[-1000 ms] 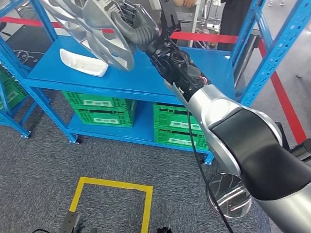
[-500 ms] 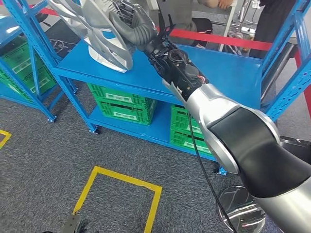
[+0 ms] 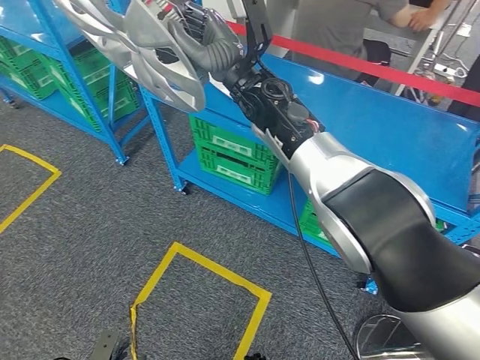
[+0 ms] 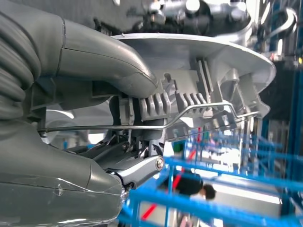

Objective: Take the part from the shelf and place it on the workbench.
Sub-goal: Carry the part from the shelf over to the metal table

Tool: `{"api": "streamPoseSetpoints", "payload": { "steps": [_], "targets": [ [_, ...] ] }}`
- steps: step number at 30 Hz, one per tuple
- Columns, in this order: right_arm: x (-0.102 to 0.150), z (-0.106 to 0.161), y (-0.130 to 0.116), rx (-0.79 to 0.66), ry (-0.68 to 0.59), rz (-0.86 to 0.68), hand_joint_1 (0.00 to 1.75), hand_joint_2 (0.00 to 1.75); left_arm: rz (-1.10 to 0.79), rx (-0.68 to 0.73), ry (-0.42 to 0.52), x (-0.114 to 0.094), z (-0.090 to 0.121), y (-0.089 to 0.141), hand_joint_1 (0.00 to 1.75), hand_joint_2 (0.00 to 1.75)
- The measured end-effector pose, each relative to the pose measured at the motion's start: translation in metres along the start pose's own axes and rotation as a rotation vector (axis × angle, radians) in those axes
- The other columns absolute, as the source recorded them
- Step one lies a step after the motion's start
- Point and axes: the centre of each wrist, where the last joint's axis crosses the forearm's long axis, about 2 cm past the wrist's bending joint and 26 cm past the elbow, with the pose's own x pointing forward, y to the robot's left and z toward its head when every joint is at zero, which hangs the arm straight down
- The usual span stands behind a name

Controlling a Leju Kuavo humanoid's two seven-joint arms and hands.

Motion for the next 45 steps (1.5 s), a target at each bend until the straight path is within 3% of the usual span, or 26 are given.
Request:
{"api": "streamPoseSetpoints", "payload": {
  "steps": [45],
  "targets": [
    [-0.0019,0.0025,-0.0006,0.006,0.003,-0.002,1.75,1.75,-0.010,0.006,-0.003,0.0010,-0.0005,0.0019,0.00,1.75]
  ]
}}
